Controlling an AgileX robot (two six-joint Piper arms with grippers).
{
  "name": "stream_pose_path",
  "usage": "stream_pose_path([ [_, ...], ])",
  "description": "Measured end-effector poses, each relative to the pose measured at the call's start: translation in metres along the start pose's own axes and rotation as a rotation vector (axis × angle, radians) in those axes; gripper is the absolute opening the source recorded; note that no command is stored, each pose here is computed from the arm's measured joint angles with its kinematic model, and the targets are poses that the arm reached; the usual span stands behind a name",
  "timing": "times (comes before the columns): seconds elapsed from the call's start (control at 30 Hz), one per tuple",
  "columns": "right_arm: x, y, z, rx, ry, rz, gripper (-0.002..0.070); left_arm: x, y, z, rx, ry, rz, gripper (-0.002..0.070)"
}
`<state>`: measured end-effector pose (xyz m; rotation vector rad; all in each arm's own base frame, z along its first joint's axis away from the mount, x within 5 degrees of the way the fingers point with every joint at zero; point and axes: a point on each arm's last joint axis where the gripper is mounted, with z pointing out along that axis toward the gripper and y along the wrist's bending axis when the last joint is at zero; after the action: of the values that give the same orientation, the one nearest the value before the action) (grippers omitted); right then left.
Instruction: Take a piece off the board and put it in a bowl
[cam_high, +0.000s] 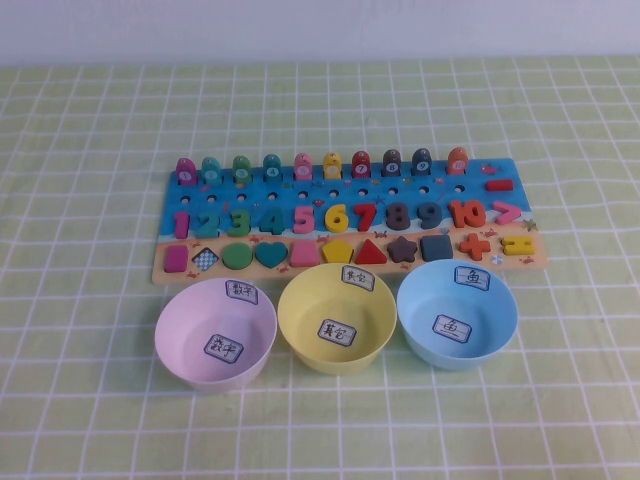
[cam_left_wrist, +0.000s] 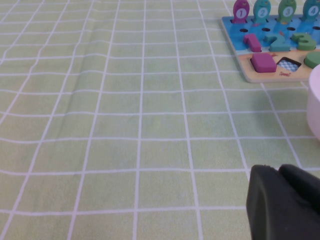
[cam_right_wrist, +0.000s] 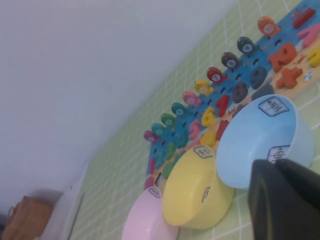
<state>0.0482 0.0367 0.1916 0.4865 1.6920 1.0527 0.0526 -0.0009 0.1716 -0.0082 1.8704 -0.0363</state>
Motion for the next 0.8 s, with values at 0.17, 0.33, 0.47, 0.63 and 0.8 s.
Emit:
stream_pose_path([
  [0.17,-0.007,0.012,-0.001,-0.012,0.003,-0.055,-0.0019,0.000,0.000,0.000,0.000,0.000,0.000,-0.0005],
  [0.33,-0.035,0.053,0.003,0.072,0.128,-0.326,-0.0019,0.000,0.000,0.000,0.000,0.000,0.000,-0.0005],
  [0.47,-0.061,0.078,0.016,0.117,0.179,-0.410,-0.0019,0.000,0.000,0.000,0.000,0.000,0.000,-0.0005],
  [0.63,-0.078,0.093,0.037,0.127,0.285,-0.473,-0.0019,0.000,0.000,0.000,0.000,0.000,0.000,-0.0005],
  [0.8,-0.096,0.105,0.068,0.128,0.489,-0.585,-0.0019,0.000,0.000,0.000,0.000,0.000,0.000,-0.0005],
])
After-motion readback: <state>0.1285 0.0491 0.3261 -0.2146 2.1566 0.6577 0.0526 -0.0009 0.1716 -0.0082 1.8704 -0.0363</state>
